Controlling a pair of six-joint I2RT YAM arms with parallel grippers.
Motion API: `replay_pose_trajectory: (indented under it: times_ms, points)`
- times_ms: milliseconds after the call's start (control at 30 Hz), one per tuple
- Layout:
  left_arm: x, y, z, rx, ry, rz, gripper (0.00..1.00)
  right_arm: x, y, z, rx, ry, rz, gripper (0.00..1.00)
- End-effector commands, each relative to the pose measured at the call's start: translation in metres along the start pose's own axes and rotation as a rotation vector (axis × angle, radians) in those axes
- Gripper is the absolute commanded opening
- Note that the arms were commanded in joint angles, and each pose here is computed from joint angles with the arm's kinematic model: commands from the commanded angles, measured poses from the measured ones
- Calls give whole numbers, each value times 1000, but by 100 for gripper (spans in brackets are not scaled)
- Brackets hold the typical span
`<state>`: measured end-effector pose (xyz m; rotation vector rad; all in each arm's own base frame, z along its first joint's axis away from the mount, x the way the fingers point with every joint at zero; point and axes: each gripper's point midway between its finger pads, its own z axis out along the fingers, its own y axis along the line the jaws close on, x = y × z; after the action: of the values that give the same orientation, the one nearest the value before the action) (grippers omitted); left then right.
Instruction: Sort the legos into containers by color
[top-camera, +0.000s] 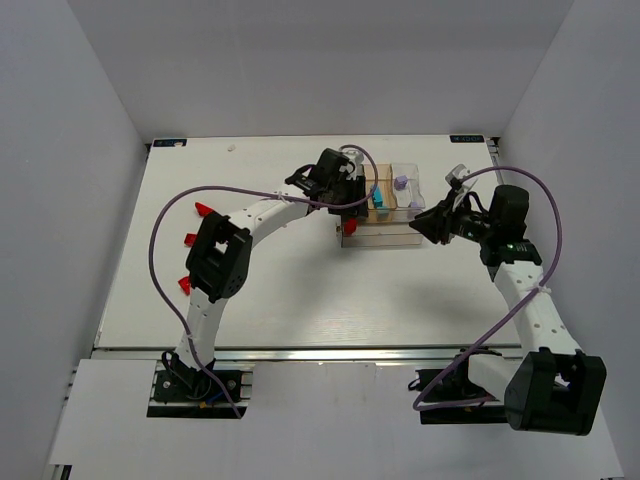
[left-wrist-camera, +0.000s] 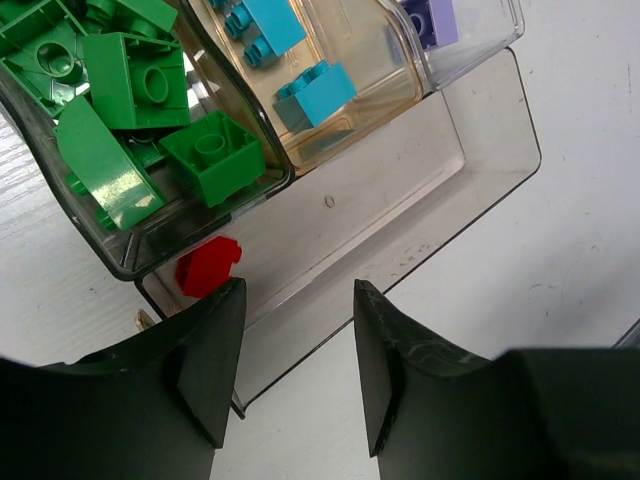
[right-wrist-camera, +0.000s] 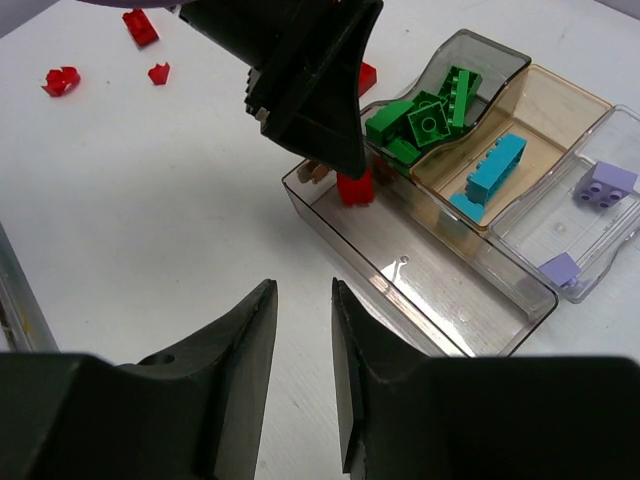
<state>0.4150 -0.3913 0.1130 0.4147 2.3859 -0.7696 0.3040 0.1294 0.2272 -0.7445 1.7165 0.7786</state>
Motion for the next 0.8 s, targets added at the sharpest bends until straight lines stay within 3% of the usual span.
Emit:
replay_pose_trajectory:
  times_ms: [0,67,133,167,200,233,267,367,400,433,467,500,533,567,600,633,767]
  points:
    - [-16,-15,-18,36,-34,37,58,-6,-5,3,9,-4,-39,34]
    - [-16,-17,-24,43,-37,40,58,-4,-8,5,18,5,-62,35]
    - [-41,-18,-57,29,-119,42,50,-9,-11,8,18,6,-115,40]
    - [-41,-10,-67,-19,-152,31,26,-7,-1,20,-31,23,-144,45]
    - [-47,-2,-82,-56,-194,-3,9,-7,5,29,-76,31,-233,48]
    - [-68,-6,-127,-79,-299,-8,0,-16,9,38,-96,28,-289,50]
    - [-58,24,-139,-188,-325,-37,0,-8,3,49,-111,63,-296,54]
    - [-53,48,-218,-298,-445,-99,0,-11,5,93,-176,113,-479,66]
    - [-25,66,-221,-353,-410,-119,12,-8,13,108,-222,139,-572,69]
    - [-16,66,-254,-373,-452,-122,26,11,14,129,-265,197,-600,74]
    - [-5,72,-267,-408,-464,-126,41,-8,9,143,-262,184,-666,76]
    - [15,89,-275,-484,-456,-131,66,0,21,155,-320,221,-686,81]
    - [25,96,-288,-524,-470,-141,71,1,25,168,-373,223,-782,84]
    - [35,101,-311,-558,-504,-152,74,25,22,187,-429,268,-765,89]
    - [43,113,-323,-624,-534,-167,77,0,22,206,-431,232,-814,89]
    - [64,126,-323,-671,-511,-173,80,34,19,228,-474,319,-766,89]
    - [93,148,-339,-753,-567,-193,81,27,6,285,-447,359,-787,89]
